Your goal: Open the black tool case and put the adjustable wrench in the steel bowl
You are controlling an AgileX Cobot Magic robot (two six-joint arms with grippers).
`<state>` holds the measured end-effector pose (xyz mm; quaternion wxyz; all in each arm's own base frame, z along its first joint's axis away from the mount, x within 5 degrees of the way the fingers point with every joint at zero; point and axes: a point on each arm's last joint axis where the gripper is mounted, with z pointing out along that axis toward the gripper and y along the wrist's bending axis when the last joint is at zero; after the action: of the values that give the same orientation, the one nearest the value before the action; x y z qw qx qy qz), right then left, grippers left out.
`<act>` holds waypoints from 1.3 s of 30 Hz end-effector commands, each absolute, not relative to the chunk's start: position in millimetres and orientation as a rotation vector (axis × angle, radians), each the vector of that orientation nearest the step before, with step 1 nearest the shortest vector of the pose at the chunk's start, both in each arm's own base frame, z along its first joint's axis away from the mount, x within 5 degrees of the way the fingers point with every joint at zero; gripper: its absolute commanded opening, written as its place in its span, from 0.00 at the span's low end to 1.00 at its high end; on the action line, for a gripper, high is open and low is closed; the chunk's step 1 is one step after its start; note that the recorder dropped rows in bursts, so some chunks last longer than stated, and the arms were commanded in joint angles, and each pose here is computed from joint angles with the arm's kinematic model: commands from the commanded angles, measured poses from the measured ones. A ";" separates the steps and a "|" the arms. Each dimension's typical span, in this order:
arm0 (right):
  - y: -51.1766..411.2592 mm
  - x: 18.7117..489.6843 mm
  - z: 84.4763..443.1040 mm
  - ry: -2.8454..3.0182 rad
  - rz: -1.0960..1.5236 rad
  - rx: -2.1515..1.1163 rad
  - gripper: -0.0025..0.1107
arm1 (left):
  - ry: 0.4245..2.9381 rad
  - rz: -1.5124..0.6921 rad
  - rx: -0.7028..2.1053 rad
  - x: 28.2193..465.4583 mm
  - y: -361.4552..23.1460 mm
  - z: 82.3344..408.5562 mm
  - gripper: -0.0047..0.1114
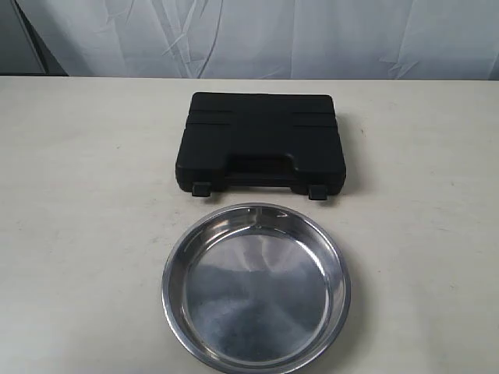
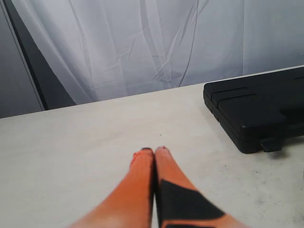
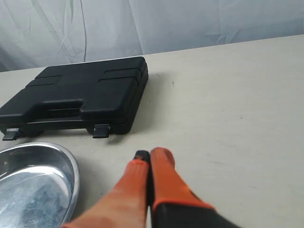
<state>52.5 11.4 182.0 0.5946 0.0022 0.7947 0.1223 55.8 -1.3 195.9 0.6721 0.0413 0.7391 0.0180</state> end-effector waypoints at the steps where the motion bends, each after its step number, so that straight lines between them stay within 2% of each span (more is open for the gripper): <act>1: 11.6 52.4 183.0 1.828 0.287 -0.002 0.02 | 1.662 0.033 0.093 56.1 -1.6 196.8 0.04; 20: 11.1 53.3 186.3 1.789 0.271 -0.014 0.02 | 1.662 0.033 0.093 56.1 -1.6 196.8 0.04; 22: 12.1 55.0 200.5 1.636 0.410 0.104 0.02 | 1.662 0.033 0.093 56.1 -1.6 196.8 0.04; 24: 7.2 55.1 218.7 1.398 0.743 0.437 0.02 | 1.662 0.033 0.093 56.1 -1.6 196.8 0.04; 27: -8.3 53.2 231.4 1.132 0.913 0.707 0.02 | 1.660 0.033 0.093 56.1 -1.6 196.9 0.04; 29: -8.5 52.6 234.6 1.104 0.988 0.761 0.02 | 1.660 0.033 0.093 56.1 -1.6 196.9 0.04; 35: 2.7 37.6 307.3 1.034 0.587 0.204 0.02 | 1.660 0.033 0.093 56.1 -1.6 196.9 0.04; 39: 13.5 74.1 335.7 1.281 0.454 0.107 0.02 | 1.660 0.033 0.093 56.1 -1.6 196.9 0.04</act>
<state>47.1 5.4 325.5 0.8118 0.0923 0.5105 0.2681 55.8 -1.3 195.9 0.6721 0.0413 0.7391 0.0180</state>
